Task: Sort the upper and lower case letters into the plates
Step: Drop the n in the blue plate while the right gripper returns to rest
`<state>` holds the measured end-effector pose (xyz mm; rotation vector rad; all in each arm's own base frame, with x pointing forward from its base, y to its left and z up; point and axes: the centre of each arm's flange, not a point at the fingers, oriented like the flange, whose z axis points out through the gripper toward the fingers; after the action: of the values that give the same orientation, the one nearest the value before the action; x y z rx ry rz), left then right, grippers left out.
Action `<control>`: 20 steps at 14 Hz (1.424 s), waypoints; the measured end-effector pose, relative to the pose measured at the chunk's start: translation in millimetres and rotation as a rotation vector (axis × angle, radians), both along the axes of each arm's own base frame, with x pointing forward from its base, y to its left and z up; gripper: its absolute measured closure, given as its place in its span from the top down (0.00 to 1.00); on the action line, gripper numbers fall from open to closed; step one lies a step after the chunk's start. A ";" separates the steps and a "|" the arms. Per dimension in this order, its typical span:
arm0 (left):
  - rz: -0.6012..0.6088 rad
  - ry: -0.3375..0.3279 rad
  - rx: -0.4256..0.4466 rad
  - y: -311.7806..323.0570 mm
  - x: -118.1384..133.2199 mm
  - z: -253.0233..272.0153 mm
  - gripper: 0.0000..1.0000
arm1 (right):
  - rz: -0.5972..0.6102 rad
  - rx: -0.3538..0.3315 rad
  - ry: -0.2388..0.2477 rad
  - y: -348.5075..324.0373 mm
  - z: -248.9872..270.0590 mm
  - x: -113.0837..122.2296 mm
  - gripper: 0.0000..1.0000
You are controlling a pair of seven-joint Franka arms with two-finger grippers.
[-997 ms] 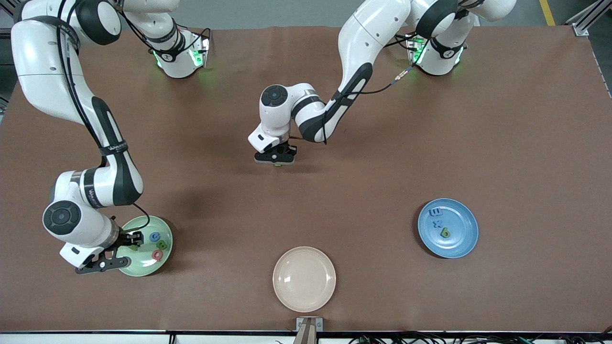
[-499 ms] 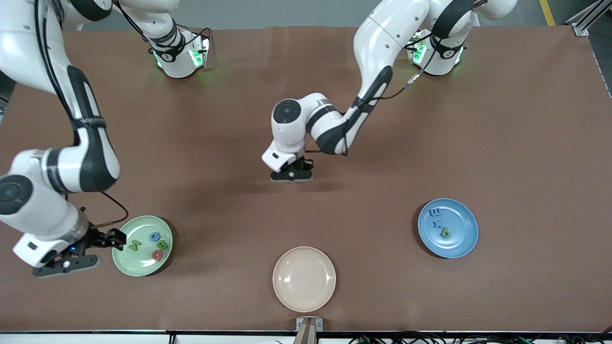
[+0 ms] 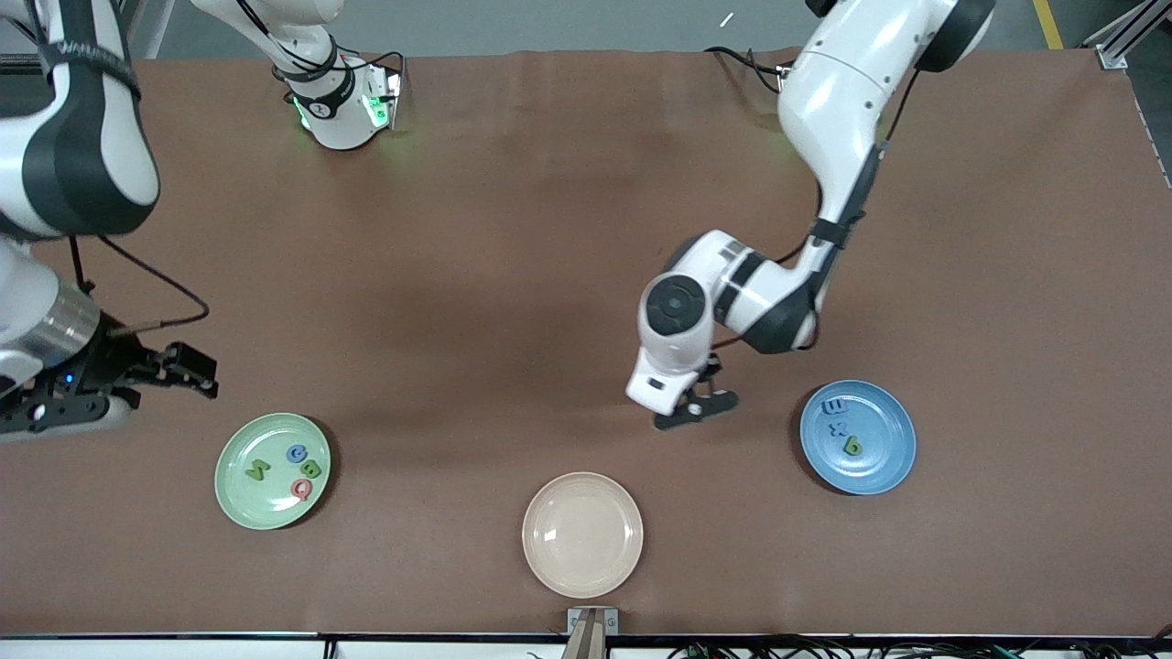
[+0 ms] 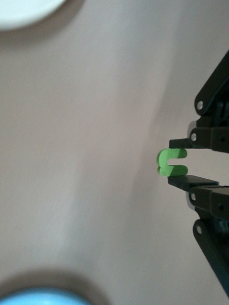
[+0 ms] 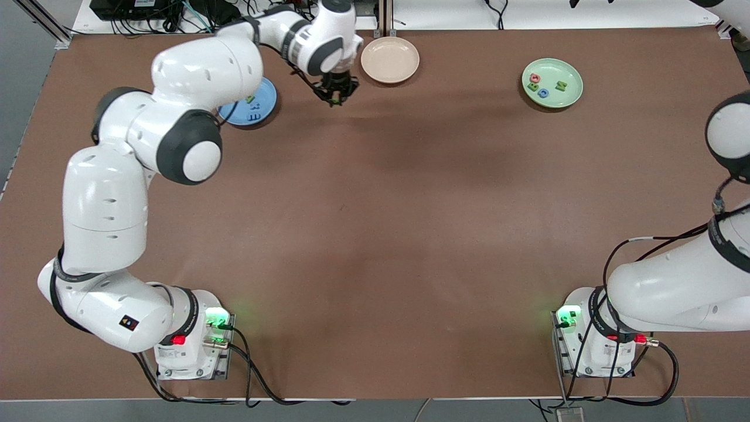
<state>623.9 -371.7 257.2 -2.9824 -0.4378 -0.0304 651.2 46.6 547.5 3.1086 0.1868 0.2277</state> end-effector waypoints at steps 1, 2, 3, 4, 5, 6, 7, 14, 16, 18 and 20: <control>0.029 0.014 0.008 27.7 9.2 -1.5 0.26 | -0.010 -0.014 -0.007 9.6 12.8 -19.3 1.00; 0.061 0.027 0.015 56.2 17.6 -4.0 0.26 | -0.028 -0.019 -0.013 14.7 24.9 -39.2 1.00; 0.082 0.042 0.020 83.0 24.6 -8.5 0.26 | -0.046 -0.012 -0.017 14.2 35.3 -58.3 1.00; 0.089 0.058 0.023 107.3 31.0 -13.2 0.26 | -0.060 -0.003 -0.020 9.6 43.1 -75.9 1.00; 0.082 0.071 0.024 126.9 36.0 -17.0 0.26 | -0.072 0.003 -0.023 3.1 48.2 -90.0 1.00; 0.065 0.084 0.024 143.3 39.7 -19.9 0.26 | -0.083 0.008 -0.023 -3.2 50.6 -100.7 1.00; 0.040 0.096 0.024 156.2 41.9 -22.7 0.26 | -0.096 0.009 -0.024 -9.7 51.8 -107.6 1.00; -0.079 0.161 0.016 219.8 44.9 -32.9 0.26 | -0.146 0.014 -0.071 -37.2 74.4 -106.7 1.00; -0.117 0.174 0.011 231.6 44.1 -35.9 0.30 | -0.147 0.012 -0.050 -37.1 94.3 -110.0 1.00; -0.143 0.174 0.006 235.7 45.3 -34.5 0.46 | -0.150 0.010 -0.026 -37.6 120.2 -117.5 1.00; -0.167 0.151 0.001 231.6 47.3 -17.2 0.67 | -0.152 0.011 -0.028 -38.1 133.6 -120.0 1.00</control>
<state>671.2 -140.1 240.0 -2.9843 -0.1715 0.1766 531.2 8.5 681.1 3.1083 -0.0508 0.2694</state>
